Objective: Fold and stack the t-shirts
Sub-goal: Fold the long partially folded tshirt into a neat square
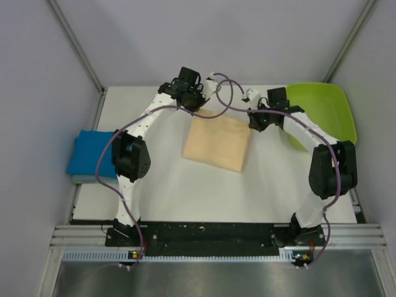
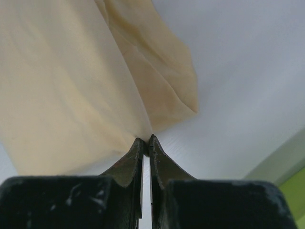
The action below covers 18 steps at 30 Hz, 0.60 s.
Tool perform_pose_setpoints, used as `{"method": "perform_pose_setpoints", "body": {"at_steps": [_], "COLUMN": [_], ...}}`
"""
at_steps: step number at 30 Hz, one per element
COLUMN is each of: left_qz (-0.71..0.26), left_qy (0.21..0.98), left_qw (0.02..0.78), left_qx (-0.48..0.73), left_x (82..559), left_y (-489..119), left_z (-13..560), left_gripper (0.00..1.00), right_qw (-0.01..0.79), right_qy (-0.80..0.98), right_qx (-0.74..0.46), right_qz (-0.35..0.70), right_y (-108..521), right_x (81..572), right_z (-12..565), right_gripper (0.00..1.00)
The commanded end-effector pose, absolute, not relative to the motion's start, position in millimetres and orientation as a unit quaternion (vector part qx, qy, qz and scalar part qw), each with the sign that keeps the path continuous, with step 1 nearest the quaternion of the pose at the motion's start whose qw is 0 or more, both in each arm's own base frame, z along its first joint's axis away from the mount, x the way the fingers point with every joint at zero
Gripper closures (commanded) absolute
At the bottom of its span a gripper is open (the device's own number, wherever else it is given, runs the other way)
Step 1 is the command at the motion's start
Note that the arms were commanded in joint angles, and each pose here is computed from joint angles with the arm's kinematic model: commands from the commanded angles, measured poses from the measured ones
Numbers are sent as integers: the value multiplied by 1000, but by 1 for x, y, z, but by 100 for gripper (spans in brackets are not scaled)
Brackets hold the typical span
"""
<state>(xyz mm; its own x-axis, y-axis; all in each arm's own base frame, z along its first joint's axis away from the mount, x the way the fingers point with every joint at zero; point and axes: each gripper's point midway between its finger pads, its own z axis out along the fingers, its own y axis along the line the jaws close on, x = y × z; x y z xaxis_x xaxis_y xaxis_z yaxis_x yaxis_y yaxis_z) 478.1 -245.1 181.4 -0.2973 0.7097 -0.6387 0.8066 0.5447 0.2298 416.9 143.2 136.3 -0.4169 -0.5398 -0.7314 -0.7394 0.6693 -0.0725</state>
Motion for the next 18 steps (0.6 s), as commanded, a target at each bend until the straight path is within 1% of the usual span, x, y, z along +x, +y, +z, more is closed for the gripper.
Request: {"method": "perform_pose_setpoints", "body": {"at_steps": [1, 8, 13, 14, 15, 16, 17, 18], "left_qz": [-25, 1, 10, 28, 37, 49, 61, 71], "left_qy": [802, 801, 799, 802, 803, 803, 804, 804], "left_qw": [386, 412, 433, 438, 444, 451, 456, 463], "left_qx": [456, 433, 417, 406, 396, 386, 376, 366], "left_x": [515, 551, 572, 579, 584, 590, 594, 599], "left_y": [-240, -246, -252, -247, -244, -242, -239, -236], "left_z": [173, 149, 135, 133, 133, 132, 134, 138], "left_gripper": [100, 100, 100, 98, 88, 76, 68, 62], "right_qw": [392, 379, 364, 366, 371, 379, 388, 391], "right_qy": [842, 876, 893, 898, 900, 901, 902, 903], "right_qx": [-352, -285, -252, -233, -218, -202, -181, -171], "right_qz": [118, 90, 81, 76, 70, 65, 55, 47], "right_y": [136, 123, 119, 117, 116, 115, 112, 111], "right_x": [450, 482, 492, 498, 505, 514, 525, 533], "right_z": [137, 115, 95, 95, 95, 95, 98, 98], "right_gripper": [100, 100, 100, 100, 97, 88, 77, 76]}}
